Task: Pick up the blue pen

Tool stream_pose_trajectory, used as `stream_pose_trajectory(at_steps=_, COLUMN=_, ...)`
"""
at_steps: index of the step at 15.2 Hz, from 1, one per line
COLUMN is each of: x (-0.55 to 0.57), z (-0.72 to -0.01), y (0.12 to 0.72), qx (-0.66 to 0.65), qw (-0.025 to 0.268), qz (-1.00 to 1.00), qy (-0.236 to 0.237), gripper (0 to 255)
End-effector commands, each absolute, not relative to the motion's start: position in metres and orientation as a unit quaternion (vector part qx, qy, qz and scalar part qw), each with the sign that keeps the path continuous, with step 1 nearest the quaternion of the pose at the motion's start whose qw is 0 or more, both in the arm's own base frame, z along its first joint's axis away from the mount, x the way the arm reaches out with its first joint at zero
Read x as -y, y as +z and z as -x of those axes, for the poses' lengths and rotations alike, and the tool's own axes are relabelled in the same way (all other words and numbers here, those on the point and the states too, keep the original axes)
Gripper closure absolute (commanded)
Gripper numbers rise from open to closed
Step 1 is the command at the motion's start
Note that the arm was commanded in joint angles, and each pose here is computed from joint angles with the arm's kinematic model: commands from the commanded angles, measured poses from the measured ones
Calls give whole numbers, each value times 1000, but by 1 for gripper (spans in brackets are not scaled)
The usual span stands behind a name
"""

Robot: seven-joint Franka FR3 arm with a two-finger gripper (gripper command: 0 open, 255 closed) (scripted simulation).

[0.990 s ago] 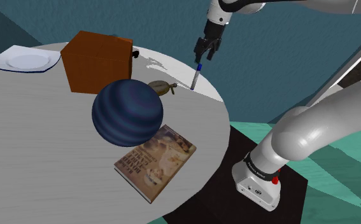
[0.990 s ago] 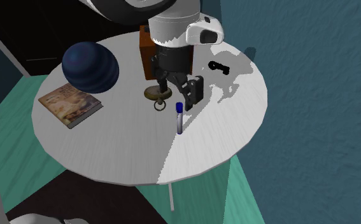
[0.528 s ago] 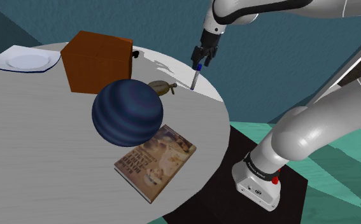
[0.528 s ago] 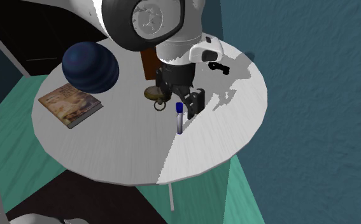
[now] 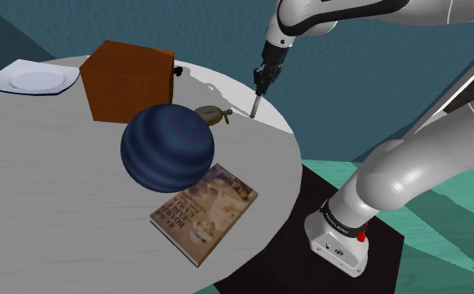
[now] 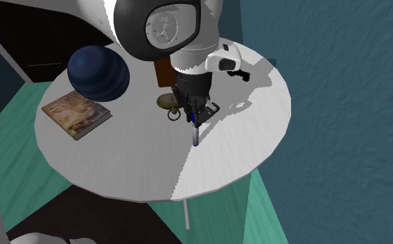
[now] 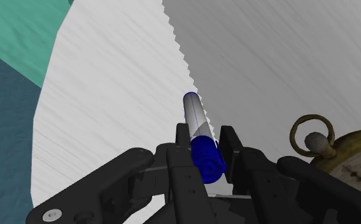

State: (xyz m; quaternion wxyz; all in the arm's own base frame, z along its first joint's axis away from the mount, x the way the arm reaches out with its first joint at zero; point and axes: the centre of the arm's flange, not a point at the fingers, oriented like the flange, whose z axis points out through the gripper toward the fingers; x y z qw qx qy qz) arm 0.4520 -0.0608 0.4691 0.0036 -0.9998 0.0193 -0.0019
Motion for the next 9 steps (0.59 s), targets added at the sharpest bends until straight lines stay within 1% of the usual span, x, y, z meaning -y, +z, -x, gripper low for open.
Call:
stream_pose_trajectory(at_steps=1, x=61, z=-452, y=469, qx=-19, qw=4, qz=1000, qy=-1, gripper=255)
stream_pose_trajectory(at_steps=4, x=61, z=-452, y=469, qx=-19, qw=4, qz=1000, qy=-1, gripper=255)
stream_pose_trajectory(at_steps=9, x=61, z=-452, y=495, qx=-19, qw=4, qz=1000, qy=-1, gripper=255)
